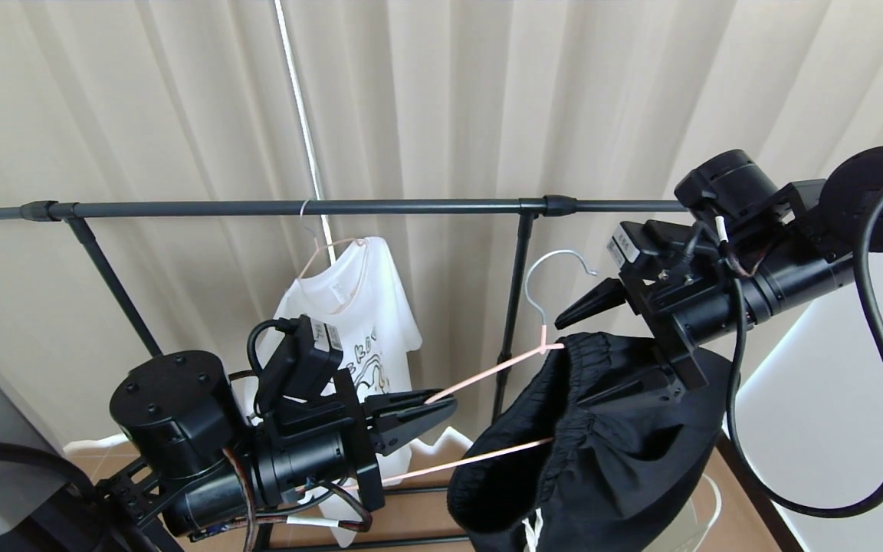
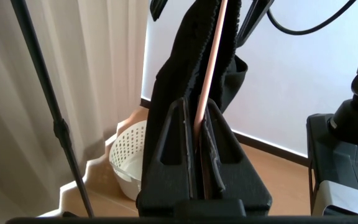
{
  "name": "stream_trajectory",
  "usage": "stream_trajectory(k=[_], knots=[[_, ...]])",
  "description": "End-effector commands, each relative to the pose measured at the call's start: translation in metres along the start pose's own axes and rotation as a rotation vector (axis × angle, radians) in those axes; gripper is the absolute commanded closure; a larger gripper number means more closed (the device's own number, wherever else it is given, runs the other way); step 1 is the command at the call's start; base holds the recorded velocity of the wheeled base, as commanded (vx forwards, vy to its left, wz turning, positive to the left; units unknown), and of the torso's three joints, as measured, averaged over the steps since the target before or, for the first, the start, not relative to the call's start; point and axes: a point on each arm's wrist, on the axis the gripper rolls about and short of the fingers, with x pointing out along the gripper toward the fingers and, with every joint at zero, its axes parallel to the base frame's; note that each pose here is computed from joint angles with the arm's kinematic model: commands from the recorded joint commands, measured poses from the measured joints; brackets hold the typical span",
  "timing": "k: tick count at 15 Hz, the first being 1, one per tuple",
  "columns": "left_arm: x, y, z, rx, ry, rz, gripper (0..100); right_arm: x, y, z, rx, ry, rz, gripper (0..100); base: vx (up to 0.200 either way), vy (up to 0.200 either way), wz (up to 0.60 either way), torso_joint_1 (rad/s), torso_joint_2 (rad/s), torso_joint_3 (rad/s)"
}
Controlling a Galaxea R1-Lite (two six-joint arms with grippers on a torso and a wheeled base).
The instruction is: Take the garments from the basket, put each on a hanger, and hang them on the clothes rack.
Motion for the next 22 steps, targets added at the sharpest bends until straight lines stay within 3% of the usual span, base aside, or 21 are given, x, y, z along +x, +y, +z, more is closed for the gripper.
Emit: stream_trajectory(k=[1, 2, 20, 21, 22], knots=[[-0.0001, -0.0001, -0.0005, -0.001, 0.002, 0.0, 100, 0.0008, 0.0007, 0.0008, -0.004, -0.001, 0.002, 0, 0.0, 0.0, 0.0, 0.0, 0.0, 0.0], [-0.0001, -0.0001, -0.0005, -0.001, 0.002, 0.0, 100, 0.0009, 0.0008, 0.0014, -0.005, -0.003, 0.003, 100, 0.0, 0.0, 0.0, 0.0, 0.0, 0.0], [-0.0011, 0.0019, -0.0045, -0.007, 0.015, 0.01, 100, -0.0017, 0.0094, 0.0073, -0.015, -0.009, 0.012, 100, 0.0, 0.0, 0.0, 0.0, 0.0, 0.0], [-0.0011, 0.0019, -0.0045, -0.007, 0.015, 0.01, 0, -0.0026, 0.01, 0.0078, -0.016, -0.01, 0.011, 100, 0.0, 0.0, 0.0, 0.0, 0.0, 0.0], [-0.0008, 0.0022, -0.0046, -0.009, 0.015, 0.01, 0, -0.0029, 0.0105, 0.0077, -0.015, -0.009, 0.012, 100, 0.0, 0.0, 0.0, 0.0, 0.0, 0.0]])
